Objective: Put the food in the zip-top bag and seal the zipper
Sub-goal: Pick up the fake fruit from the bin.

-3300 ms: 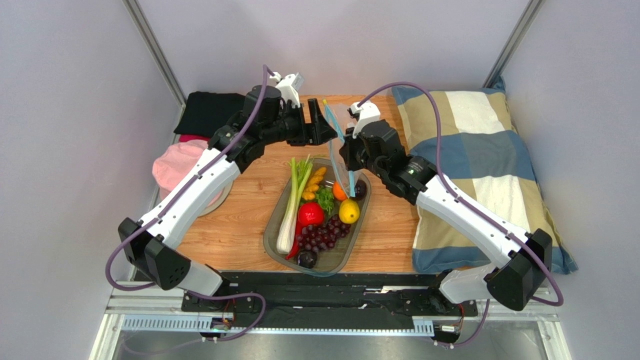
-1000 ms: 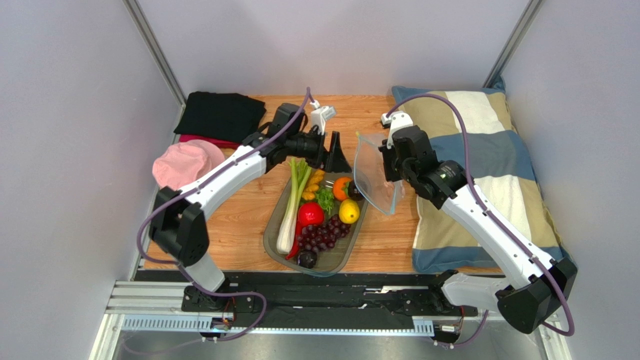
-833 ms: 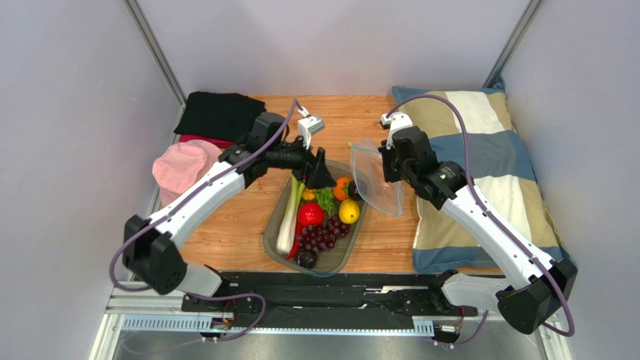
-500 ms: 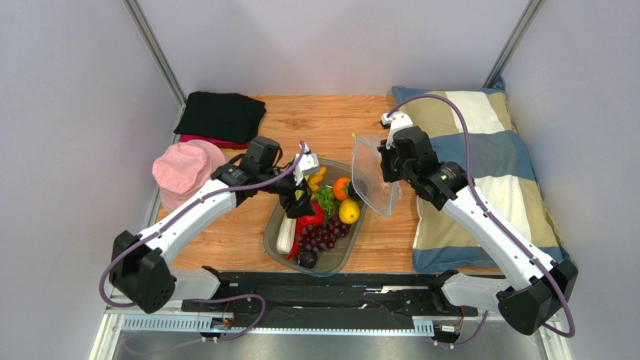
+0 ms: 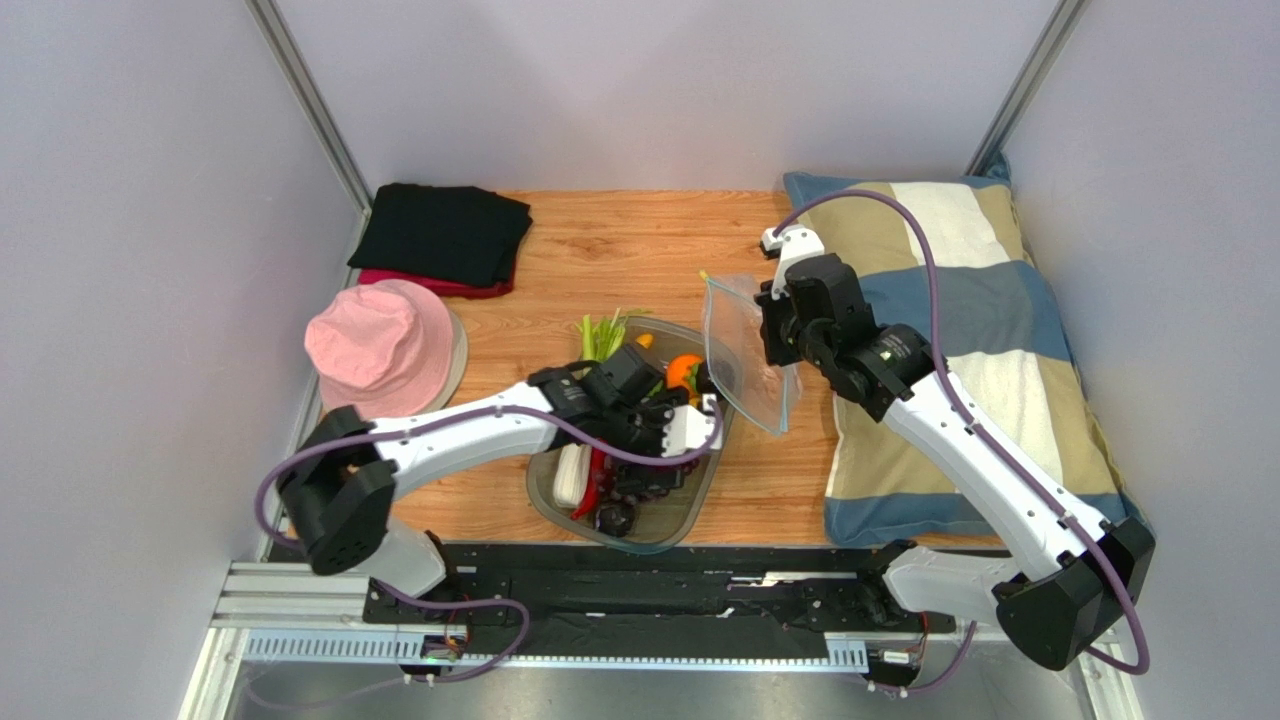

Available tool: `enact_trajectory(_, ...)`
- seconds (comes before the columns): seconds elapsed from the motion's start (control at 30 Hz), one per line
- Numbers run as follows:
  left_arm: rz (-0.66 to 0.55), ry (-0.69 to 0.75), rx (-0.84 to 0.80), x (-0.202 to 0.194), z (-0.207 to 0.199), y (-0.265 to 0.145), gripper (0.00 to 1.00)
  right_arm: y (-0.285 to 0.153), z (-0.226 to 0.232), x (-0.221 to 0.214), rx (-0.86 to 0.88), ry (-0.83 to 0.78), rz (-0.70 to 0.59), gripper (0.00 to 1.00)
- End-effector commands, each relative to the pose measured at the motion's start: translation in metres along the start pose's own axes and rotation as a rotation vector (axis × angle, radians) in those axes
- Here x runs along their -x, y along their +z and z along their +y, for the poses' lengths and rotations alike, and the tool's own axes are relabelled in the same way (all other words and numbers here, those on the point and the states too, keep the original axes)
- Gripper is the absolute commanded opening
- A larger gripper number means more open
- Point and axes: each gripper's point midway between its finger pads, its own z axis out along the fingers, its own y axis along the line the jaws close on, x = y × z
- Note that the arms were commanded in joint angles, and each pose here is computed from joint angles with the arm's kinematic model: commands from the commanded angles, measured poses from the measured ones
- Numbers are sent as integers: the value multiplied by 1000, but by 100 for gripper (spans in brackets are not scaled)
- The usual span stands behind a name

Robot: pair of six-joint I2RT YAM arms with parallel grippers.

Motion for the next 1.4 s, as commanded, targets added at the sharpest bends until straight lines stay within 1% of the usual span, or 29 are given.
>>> enact_trajectory(0.0,170,-32,115,-23,23,28,94,-2,0,18,1,31,-67,0)
enact_trajectory(0.13,220,-64,134,-28,30,40,94,-3,-2,21,-6,33,-69,0)
enact_trajectory(0.17,249,-68,138,-34,31,44,94,-3,-3,20,-8,34,-66,0)
enact_trajectory(0.27,282,-70,129,-39,30,48,86,-3,-4,22,-13,39,-70,0)
enact_trajectory(0.3,284,-68,125,-40,29,49,76,-3,-5,22,-15,40,-70,0)
enact_trajectory(0.37,271,-63,108,-36,26,47,62,-3,-7,22,-18,41,-70,0)
enact_trajectory(0.4,259,-64,102,-32,26,45,46,-4,-7,22,-18,44,-68,0)
enact_trajectory(0.43,252,-66,87,-27,23,41,37,-4,-7,23,-19,45,-70,0)
enact_trajectory(0.47,210,-65,72,-13,19,33,29,-4,-7,24,-16,48,-74,0)
enact_trajectory(0.5,198,-68,63,-5,17,25,14,-5,-7,25,-15,51,-77,0)
enact_trajectory(0.53,160,-63,71,8,16,13,8,-5,-7,27,-15,55,-79,0)
enact_trajectory(0.57,127,-56,55,18,12,5,0,-7,-7,30,-13,61,-87,0)
enact_trajectory(0.6,106,-54,63,26,11,-5,0,-8,-6,33,-10,68,-94,0)
enact_trajectory(0.63,54,-46,74,41,10,-19,0,-10,-6,37,-9,75,-104,0)
enact_trajectory(0.77,-34,-33,102,67,8,-55,0,-20,-3,58,5,106,-160,0)
enact_trajectory(0.83,-79,-78,133,76,16,-77,0,-26,-1,70,19,130,-189,0)
enact_trajectory(0.9,-149,-115,125,92,20,-96,0,-29,2,74,33,146,-192,0)
enact_trajectory(0.97,-236,-177,135,105,29,-120,0,-30,5,77,46,166,-196,0)
enact_trajectory(1.03,-347,-193,176,130,40,-147,0,-27,6,74,48,176,-185,0)
enact_trajectory(1.07,-390,-196,189,138,45,-159,0,-25,7,72,50,188,-176,0)
enact_trajectory(1.1,-455,-165,225,157,52,-174,0,-24,8,71,57,196,-170,0)
enact_trajectory(1.17,-522,-173,255,175,57,-189,0,-21,10,69,73,219,-156,0)
enact_trajectory(1.2,-589,-157,292,193,64,-205,0,-18,11,68,76,246,-143,0)
enact_trajectory(1.27,-651,-201,315,209,72,-215,0,-14,10,67,82,278,-131,0)
enact_trajectory(1.3,-722,-184,343,227,77,-230,0,-10,10,65,84,302,-115,0)
enact_trajectory(1.33,-751,-198,354,233,83,-232,0,-8,9,64,87,326,-109,0)
enact_trajectory(1.37,-796,-247,372,240,89,-239,0,-6,8,64,95,349,-97,0)
